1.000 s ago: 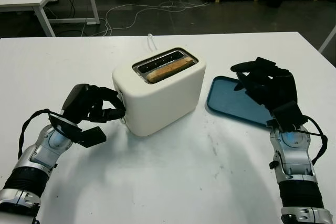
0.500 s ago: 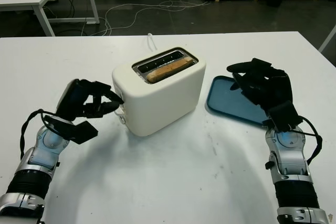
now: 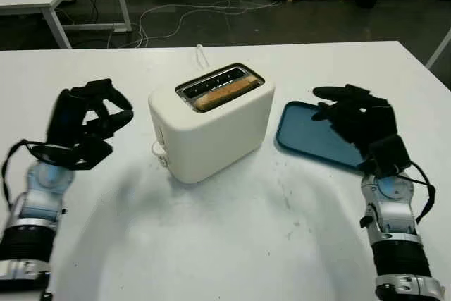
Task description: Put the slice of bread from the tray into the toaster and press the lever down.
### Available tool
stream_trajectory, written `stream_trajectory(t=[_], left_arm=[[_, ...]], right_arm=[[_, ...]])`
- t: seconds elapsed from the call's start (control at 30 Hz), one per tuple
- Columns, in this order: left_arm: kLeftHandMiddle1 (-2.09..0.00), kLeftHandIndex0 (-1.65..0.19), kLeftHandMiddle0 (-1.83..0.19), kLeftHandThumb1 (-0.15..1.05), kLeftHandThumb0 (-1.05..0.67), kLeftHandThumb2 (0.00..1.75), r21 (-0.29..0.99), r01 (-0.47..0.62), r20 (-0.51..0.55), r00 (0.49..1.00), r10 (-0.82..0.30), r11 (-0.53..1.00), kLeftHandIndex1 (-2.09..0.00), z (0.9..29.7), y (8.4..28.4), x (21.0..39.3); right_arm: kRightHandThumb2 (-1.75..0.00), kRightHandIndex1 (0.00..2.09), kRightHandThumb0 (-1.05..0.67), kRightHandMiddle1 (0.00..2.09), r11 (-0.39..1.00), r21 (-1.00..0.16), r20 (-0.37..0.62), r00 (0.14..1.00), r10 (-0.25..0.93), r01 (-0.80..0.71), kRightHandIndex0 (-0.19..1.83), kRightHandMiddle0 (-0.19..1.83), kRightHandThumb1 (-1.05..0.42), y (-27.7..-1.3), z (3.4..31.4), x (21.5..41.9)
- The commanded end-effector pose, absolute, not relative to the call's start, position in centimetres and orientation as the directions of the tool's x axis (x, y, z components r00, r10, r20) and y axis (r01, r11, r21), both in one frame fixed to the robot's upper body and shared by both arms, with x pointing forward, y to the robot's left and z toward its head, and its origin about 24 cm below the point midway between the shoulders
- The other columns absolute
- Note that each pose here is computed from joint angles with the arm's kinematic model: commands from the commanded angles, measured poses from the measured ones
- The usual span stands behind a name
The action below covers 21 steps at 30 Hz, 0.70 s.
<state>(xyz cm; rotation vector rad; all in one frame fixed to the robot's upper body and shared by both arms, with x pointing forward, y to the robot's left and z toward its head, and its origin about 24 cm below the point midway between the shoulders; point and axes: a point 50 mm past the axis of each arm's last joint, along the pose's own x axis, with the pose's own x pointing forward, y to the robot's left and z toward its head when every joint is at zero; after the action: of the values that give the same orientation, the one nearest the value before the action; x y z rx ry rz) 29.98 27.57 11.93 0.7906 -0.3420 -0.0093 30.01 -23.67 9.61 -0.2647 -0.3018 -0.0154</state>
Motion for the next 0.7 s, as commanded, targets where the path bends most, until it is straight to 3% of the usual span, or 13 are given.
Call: stream_trajectory(t=[0.0, 0.43, 0.67], left_arm=[[-1.29, -1.05, -1.15, 0.92, -1.05, 0.15, 0.703, -0.118, 0.294, 0.946, -0.135, 0.701, -1.09, 12.7, 28.0, 30.5], [-1.37, -1.00, -1.12, 0.92, -1.05, 0.22, 0.675, -0.177, 0.306, 0.950, -0.054, 0.717, -1.22, 11.6, 28.5, 30.6], [-1.45, -0.96, -1.10, 0.92, -1.05, 0.29, 0.656, -0.225, 0.332, 0.943, -0.008, 0.721, -1.30, 11.9, 28.9, 31.2]], right_arm=[[-0.12, 1.00, -0.47, 0.19, 0.959, -0.275, 0.327, 0.945, 0.024, 0.070, 0.89, 1.06, -0.92, -24.2, 10.3, 30.2], [-0.08, 1.02, -0.40, 0.13, 0.959, -0.260, 0.331, 0.944, -0.016, 0.107, 0.87, 1.07, -0.92, -25.6, 11.0, 30.5], [-0.07, 0.95, -0.40, 0.08, 0.953, -0.298, 0.330, 0.943, 0.051, 0.053, 0.85, 1.06, -0.92, -26.0, 13.0, 31.1]])
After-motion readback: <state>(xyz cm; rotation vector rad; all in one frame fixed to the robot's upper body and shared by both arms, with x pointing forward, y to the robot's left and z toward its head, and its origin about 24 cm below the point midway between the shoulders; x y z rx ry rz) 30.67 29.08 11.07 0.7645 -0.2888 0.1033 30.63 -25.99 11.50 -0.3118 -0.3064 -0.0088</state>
